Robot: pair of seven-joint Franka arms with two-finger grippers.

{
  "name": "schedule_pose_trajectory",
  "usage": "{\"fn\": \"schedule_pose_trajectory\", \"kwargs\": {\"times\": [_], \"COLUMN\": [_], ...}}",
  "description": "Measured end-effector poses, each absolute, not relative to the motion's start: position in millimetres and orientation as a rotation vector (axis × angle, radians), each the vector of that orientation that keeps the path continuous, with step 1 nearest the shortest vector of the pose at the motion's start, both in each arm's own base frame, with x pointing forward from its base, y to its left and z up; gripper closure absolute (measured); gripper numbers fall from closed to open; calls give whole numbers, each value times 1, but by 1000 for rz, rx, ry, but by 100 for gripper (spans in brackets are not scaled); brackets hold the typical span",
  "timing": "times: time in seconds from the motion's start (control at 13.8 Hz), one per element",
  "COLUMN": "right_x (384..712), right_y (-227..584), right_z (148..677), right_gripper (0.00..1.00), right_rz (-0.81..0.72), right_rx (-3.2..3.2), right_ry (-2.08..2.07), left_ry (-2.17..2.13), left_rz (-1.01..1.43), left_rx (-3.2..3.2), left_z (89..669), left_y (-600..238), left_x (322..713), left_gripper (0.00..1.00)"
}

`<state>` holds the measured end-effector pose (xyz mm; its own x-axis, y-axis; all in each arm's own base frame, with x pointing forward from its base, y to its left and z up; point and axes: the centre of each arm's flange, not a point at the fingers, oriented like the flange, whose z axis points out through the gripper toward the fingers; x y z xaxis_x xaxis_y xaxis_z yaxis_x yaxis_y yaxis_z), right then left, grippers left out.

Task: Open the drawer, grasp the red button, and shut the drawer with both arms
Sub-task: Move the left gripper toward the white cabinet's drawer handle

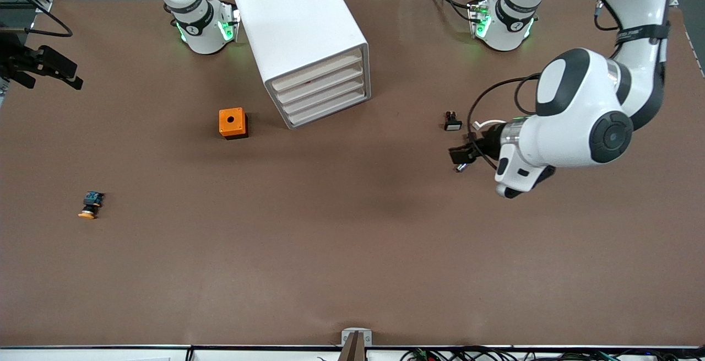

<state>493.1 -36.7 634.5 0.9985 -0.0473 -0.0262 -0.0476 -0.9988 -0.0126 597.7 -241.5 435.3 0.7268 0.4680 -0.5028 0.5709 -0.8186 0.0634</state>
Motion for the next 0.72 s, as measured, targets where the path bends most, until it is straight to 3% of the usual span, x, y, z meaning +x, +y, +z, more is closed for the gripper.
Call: {"fn": "schedule_pose_trajectory", "kwargs": {"times": [0.72], "right_x": [492], "right_y": [-44], "right_z": [634], "right_gripper": [0], "right_rz": [42], "right_rx": [-3126], "right_ry": [96], "left_ry": [1846], "left_rz": [-1232], "left_rx": [2150], "left_z": [317], "left_y": [-352], "left_x": [602], "left_gripper": [0]}}
